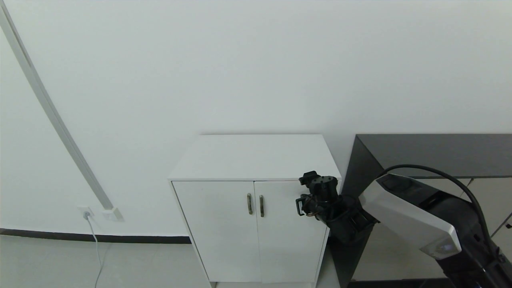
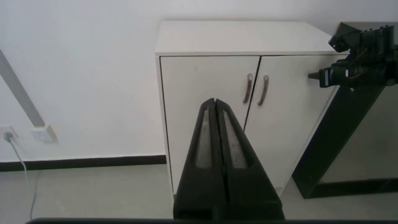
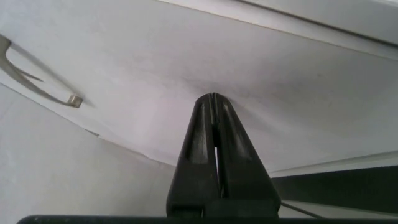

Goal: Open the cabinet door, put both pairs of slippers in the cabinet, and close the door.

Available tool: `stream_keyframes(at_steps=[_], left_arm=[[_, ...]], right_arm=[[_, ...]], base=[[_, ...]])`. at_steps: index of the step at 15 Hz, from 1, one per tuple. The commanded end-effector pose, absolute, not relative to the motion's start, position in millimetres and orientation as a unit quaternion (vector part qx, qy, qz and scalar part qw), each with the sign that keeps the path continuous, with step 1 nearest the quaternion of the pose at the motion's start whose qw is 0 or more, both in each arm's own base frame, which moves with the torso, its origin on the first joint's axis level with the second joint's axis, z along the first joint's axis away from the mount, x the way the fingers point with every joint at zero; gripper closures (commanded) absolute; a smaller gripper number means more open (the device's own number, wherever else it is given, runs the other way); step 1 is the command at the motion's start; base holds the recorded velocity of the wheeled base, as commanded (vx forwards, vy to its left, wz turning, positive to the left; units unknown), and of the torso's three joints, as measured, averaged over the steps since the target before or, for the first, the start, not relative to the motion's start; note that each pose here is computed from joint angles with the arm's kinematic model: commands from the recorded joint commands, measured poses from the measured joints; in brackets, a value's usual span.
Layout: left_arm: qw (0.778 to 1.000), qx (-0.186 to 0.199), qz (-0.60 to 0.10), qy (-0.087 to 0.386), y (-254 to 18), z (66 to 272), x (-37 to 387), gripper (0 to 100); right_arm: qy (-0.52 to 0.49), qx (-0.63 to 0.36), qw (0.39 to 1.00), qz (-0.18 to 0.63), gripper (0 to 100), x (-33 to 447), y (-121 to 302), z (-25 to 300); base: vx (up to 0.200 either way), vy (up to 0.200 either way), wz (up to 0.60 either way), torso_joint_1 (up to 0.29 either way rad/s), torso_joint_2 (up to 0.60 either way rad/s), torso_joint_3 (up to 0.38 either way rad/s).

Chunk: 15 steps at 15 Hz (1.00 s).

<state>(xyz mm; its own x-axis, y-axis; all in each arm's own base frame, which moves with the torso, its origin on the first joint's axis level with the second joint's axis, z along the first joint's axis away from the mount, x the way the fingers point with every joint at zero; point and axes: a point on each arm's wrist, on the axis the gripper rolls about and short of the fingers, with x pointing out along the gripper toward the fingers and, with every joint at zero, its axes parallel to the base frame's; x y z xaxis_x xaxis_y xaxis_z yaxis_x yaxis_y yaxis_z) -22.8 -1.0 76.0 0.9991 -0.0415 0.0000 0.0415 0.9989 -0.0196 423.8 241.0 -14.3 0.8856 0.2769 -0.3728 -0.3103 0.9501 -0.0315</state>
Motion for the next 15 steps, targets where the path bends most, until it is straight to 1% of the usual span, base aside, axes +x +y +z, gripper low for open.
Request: stream_keyframes(at_steps=[1, 12, 15], left_arm=[[1.0, -0.01, -0.021, 0.0, -1, 76, -23, 100], [1.0, -0.011, -0.021, 0.0, -1, 76, -23, 100], [1.0, -0.011, -0.021, 0.0, -1, 76, -23, 100]], right_arm=[[0.184, -0.044, 0.97, 0.151, 100, 426, 241, -15], [0.178, -0.042, 0.972, 0.147, 100, 427, 238, -10], [0.181, -0.038, 0.973, 0.139, 100, 415, 232, 3]], base=[[0.0, 0.0, 0.0, 0.0, 0.0, 0.0], [0.0, 0.0, 0.0, 0.0, 0.0, 0.0], [0.0, 0.0, 0.0, 0.0, 0.0, 0.0]])
